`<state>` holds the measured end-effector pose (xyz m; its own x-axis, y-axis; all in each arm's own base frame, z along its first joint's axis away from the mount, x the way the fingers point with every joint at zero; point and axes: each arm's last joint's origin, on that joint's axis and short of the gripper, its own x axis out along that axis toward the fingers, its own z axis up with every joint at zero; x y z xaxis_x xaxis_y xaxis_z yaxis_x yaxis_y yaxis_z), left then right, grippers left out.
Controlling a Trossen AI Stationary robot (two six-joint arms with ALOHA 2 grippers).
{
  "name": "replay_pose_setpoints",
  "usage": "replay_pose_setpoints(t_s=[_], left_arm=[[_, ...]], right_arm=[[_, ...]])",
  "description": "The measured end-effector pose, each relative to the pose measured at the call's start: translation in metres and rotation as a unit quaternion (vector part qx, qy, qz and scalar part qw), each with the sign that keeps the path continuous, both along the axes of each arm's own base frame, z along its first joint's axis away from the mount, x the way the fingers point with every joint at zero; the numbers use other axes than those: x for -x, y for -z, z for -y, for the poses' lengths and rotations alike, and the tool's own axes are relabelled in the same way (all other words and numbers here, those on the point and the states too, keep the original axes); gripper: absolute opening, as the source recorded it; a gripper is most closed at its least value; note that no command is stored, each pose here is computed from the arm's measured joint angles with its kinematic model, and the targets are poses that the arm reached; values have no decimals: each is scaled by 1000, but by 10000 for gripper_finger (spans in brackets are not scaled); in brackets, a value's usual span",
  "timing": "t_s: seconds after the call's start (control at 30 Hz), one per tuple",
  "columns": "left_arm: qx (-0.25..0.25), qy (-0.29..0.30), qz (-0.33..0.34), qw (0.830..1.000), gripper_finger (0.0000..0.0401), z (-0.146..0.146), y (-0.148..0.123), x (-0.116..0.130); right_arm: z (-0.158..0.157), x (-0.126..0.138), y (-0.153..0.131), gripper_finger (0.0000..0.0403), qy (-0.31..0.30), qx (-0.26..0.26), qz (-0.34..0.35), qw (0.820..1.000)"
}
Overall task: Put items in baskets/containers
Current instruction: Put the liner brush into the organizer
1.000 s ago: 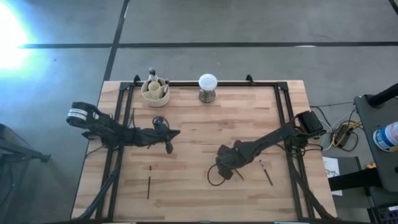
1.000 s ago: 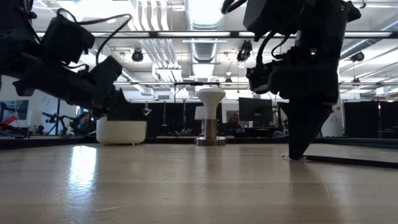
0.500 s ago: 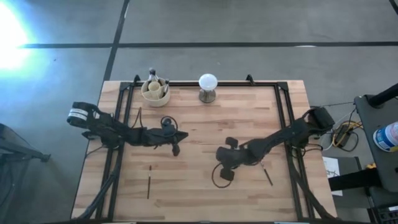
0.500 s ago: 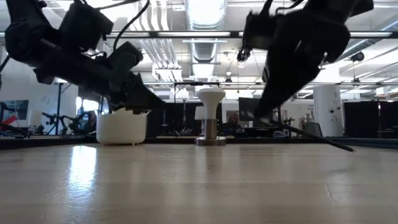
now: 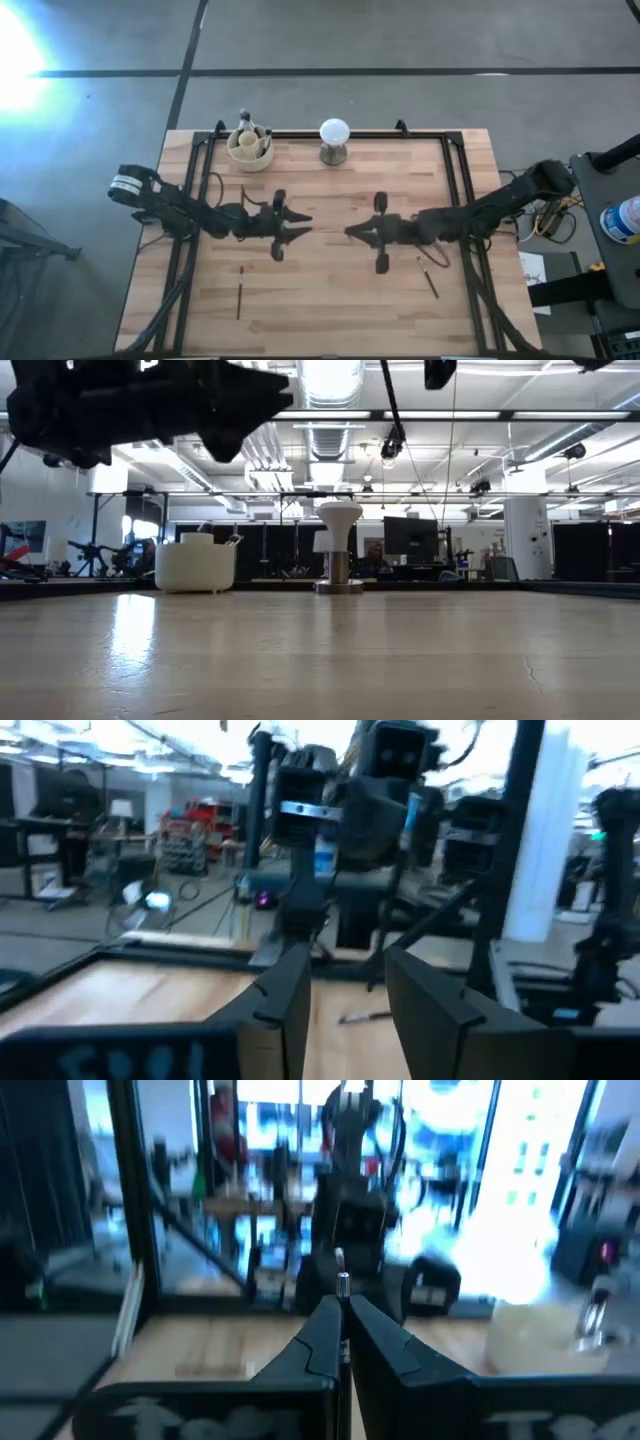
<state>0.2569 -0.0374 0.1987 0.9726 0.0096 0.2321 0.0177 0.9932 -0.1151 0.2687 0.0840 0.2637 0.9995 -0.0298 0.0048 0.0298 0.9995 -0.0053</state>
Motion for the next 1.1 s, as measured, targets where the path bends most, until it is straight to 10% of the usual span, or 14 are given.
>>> replay_pose_setpoints(t_s=[0.43,1.1], left_arm=[[-17,46,6,999,126,27,-29,-23],[-14,35,-33,999,126,51,-47,-45]], right_arm=[[3,9,22,8,-10,-22,136,990],[-15,-34,24,8,-55,-21,125,990]])
